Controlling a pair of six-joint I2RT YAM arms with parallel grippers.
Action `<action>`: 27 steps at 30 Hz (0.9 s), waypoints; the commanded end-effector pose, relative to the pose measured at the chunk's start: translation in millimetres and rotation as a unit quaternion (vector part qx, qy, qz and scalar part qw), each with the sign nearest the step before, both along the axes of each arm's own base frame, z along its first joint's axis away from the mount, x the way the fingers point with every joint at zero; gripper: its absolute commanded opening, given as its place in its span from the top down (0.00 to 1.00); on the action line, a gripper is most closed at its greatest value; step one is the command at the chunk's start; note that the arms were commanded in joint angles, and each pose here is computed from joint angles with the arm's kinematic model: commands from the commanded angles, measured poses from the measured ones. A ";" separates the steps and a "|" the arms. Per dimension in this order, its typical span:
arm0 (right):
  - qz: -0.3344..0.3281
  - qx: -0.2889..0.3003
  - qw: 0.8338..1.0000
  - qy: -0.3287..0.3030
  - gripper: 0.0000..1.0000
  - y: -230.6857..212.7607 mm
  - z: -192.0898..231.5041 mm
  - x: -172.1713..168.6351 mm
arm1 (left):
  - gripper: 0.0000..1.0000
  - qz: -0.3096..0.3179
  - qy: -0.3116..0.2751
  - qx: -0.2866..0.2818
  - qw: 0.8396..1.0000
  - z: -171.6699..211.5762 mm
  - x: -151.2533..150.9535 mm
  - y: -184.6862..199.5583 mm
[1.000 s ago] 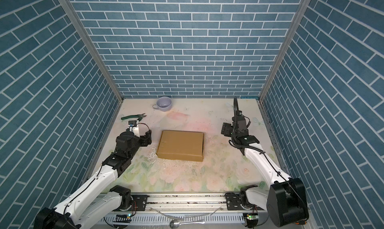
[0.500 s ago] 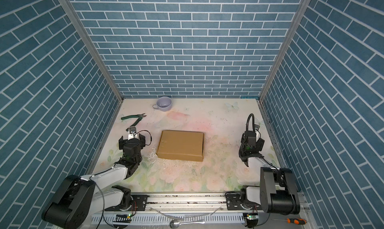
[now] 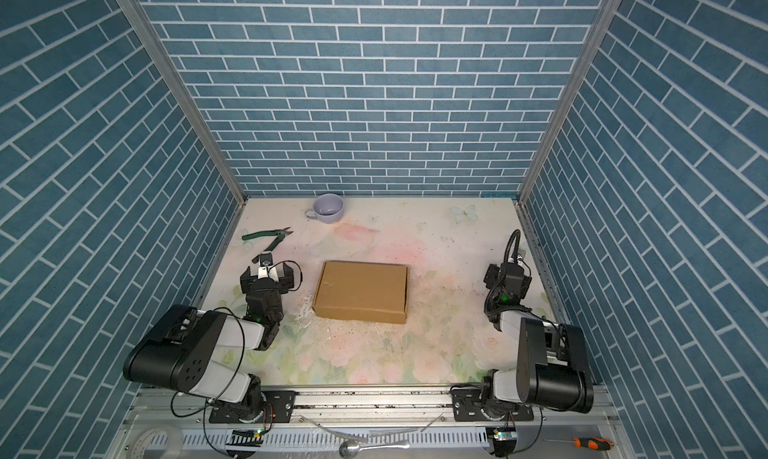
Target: Fold the paper box
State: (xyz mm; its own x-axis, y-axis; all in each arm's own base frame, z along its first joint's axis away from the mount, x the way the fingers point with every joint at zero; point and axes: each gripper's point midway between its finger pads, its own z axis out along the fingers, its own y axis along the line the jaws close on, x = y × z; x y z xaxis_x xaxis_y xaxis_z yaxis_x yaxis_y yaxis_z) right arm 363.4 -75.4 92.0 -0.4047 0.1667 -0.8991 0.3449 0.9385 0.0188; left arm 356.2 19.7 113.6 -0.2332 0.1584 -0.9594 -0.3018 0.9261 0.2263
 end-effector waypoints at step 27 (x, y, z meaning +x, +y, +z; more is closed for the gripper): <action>0.083 -0.003 0.993 -0.081 0.18 28.2 2.1 17.1 | 0.00 -0.021 0.019 -0.008 1.000 -6.5 18.6 -4.4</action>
